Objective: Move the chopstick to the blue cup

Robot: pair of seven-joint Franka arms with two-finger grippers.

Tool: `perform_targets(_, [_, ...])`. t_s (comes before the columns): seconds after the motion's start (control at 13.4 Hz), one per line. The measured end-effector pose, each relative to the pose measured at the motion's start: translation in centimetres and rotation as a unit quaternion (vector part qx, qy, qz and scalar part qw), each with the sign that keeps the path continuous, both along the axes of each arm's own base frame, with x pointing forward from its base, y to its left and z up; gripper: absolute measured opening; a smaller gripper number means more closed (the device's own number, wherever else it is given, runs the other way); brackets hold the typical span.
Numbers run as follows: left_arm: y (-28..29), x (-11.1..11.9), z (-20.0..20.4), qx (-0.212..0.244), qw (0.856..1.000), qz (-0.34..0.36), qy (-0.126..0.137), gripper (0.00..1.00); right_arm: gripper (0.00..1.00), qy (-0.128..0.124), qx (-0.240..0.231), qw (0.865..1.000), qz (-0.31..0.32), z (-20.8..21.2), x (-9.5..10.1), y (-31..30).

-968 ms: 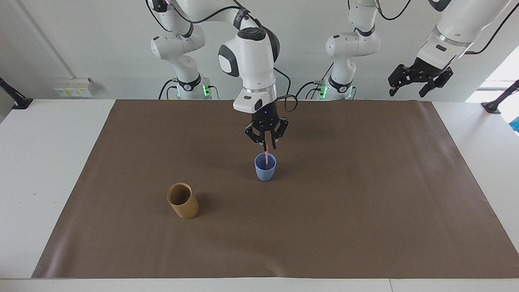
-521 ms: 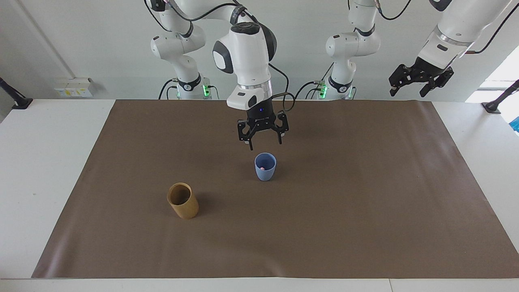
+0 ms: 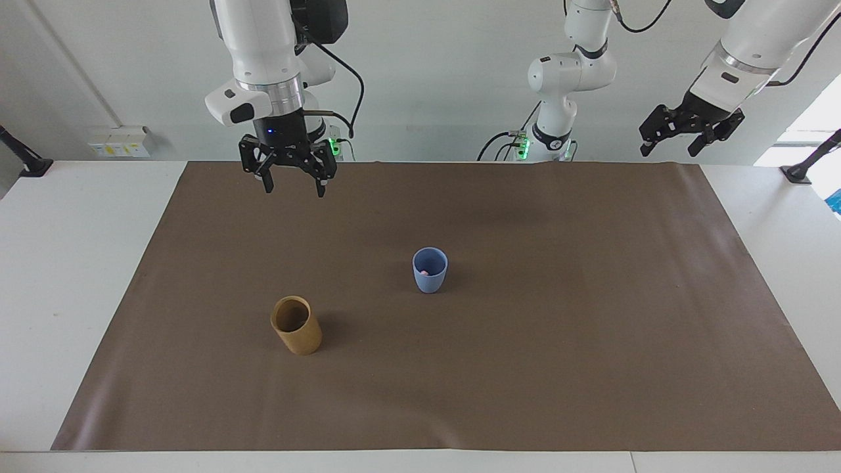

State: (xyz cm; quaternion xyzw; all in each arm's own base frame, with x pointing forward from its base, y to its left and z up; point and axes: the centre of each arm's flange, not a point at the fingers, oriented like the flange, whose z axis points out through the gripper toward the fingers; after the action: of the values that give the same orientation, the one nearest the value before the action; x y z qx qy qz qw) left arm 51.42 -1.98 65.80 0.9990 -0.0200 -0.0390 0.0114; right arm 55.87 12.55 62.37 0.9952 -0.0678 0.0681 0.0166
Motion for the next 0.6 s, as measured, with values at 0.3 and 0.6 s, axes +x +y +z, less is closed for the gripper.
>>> perform_targets(0.3, [0.0, 0.0, 0.0, 0.000, 1.000, 0.000, 0.000, 1.00, 1.00, 0.013, -0.004, 1.000, -0.016, 0.1, 0.1, -2.4])
perform_targets(0.6, [0.0, 0.0, 0.0, 0.000, 1.000, 0.000, 0.000, 1.00, 1.00, 0.028, -0.006, 0.999, -0.028, 1.4, 0.0, -5.1])
